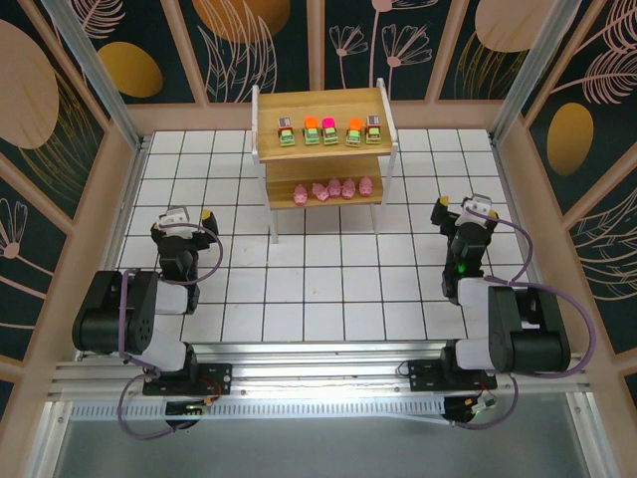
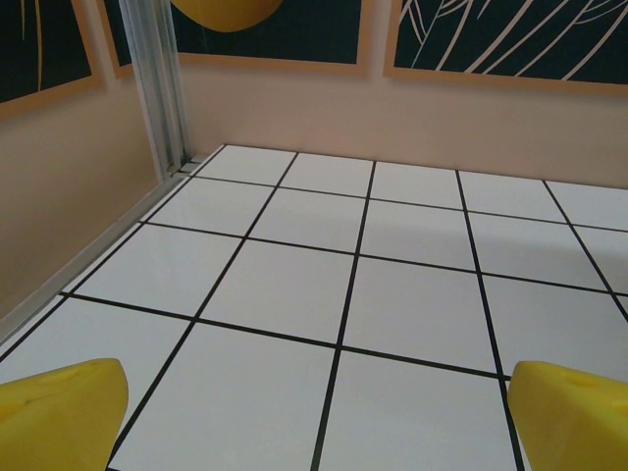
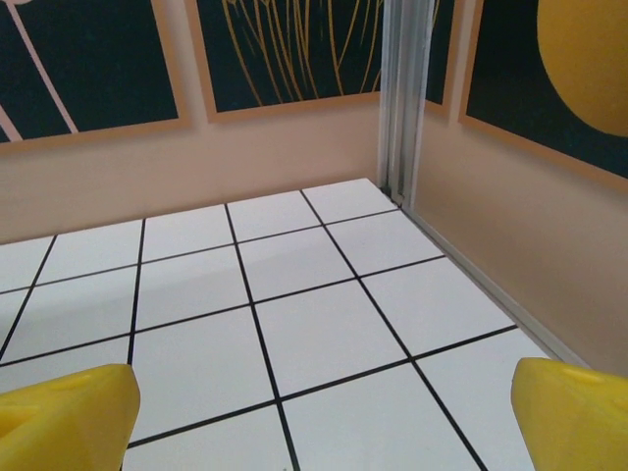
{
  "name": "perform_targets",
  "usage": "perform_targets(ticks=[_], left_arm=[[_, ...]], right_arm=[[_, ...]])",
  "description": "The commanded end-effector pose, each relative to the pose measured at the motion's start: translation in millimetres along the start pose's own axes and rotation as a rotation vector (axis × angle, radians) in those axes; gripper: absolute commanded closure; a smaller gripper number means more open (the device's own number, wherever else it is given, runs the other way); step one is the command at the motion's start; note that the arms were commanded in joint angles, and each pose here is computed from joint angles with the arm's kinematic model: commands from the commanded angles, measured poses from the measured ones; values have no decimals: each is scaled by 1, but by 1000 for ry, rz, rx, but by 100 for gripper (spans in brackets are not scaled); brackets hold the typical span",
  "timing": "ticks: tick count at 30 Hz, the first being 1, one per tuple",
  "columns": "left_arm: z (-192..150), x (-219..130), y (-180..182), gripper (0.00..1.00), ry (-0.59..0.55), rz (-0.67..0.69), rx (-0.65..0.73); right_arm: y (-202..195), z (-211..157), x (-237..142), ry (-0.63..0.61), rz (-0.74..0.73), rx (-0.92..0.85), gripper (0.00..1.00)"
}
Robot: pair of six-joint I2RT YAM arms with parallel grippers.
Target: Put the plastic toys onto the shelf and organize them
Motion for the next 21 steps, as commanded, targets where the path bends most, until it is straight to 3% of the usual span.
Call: perform_targets(ticks=[1,9,21], left_arm=[[7,0,-1,1,-36,-9,-10],[7,0,-1,1,-36,-9,-10],[7,0,-1,1,-36,-9,-10]], right_arm=[[10,11,-2,-34,45,2,2],[20,-14,-9,-25,82,5,3],[25,-34,14,70,181,35,1]])
Point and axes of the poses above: each hand's point on the last joint's axis, 136 mm out from that joint toward the fingers, its own x axis out along the fingers, its own y axis along the line the jaws close on, z = x × y, the point moved 3 cm from there along -x, back along the fingers, and after that the axes turned 5 degrees about -x, right-handed, at the moved point
